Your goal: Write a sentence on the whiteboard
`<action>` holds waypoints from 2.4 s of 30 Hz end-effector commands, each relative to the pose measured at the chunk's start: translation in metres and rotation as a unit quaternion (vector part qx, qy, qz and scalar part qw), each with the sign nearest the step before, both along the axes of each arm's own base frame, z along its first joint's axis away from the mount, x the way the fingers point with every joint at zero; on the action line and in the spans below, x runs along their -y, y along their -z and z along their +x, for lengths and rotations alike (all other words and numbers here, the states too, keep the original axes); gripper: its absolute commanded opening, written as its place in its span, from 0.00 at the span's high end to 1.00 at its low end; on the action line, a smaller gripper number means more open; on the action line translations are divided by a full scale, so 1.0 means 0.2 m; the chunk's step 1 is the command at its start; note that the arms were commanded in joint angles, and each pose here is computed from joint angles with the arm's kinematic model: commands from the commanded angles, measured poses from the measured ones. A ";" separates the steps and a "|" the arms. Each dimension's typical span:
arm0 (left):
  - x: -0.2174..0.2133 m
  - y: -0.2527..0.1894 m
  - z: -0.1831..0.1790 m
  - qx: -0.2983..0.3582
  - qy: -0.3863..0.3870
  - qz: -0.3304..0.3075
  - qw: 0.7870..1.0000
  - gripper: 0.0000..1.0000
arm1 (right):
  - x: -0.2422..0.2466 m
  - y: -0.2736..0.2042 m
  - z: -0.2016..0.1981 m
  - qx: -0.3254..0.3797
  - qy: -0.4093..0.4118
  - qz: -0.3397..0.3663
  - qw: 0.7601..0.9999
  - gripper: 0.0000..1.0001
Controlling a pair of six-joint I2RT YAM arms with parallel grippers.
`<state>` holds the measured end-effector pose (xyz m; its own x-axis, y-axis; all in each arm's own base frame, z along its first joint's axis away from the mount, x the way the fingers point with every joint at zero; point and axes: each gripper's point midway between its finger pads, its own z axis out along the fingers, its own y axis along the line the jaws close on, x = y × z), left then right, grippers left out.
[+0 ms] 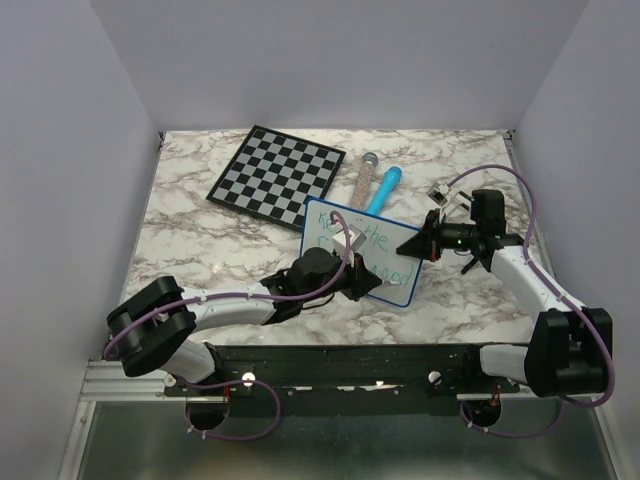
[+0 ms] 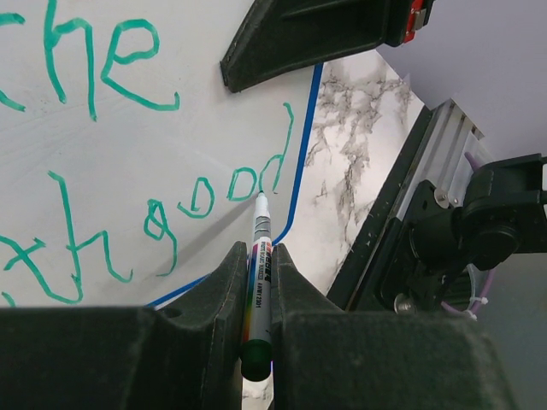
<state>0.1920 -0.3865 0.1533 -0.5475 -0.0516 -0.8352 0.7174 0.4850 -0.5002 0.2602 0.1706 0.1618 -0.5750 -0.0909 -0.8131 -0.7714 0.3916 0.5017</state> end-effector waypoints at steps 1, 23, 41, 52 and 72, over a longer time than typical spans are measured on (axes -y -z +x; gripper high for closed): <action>0.02 0.03 -0.01 -0.008 0.015 0.005 1.000 1.00 | -0.04 -0.11 -0.03 0.020 -0.032 0.031 0.999 0.99; 0.07 -0.09 0.04 0.011 0.005 -0.027 1.000 1.00 | -0.04 -0.11 -0.04 0.021 -0.033 0.031 0.999 0.99; 0.06 -0.02 0.01 -0.008 0.014 -0.004 1.000 1.00 | -0.04 -0.11 -0.04 0.021 -0.033 0.031 0.999 0.99; 0.07 0.04 -0.02 -0.027 0.030 0.009 0.999 1.00 | -0.04 -0.11 -0.03 0.021 -0.032 0.031 0.999 0.99; -0.06 -0.24 -0.09 0.015 0.028 -0.050 0.998 1.00 | -0.03 -0.10 -0.03 0.022 -0.031 0.028 0.999 0.99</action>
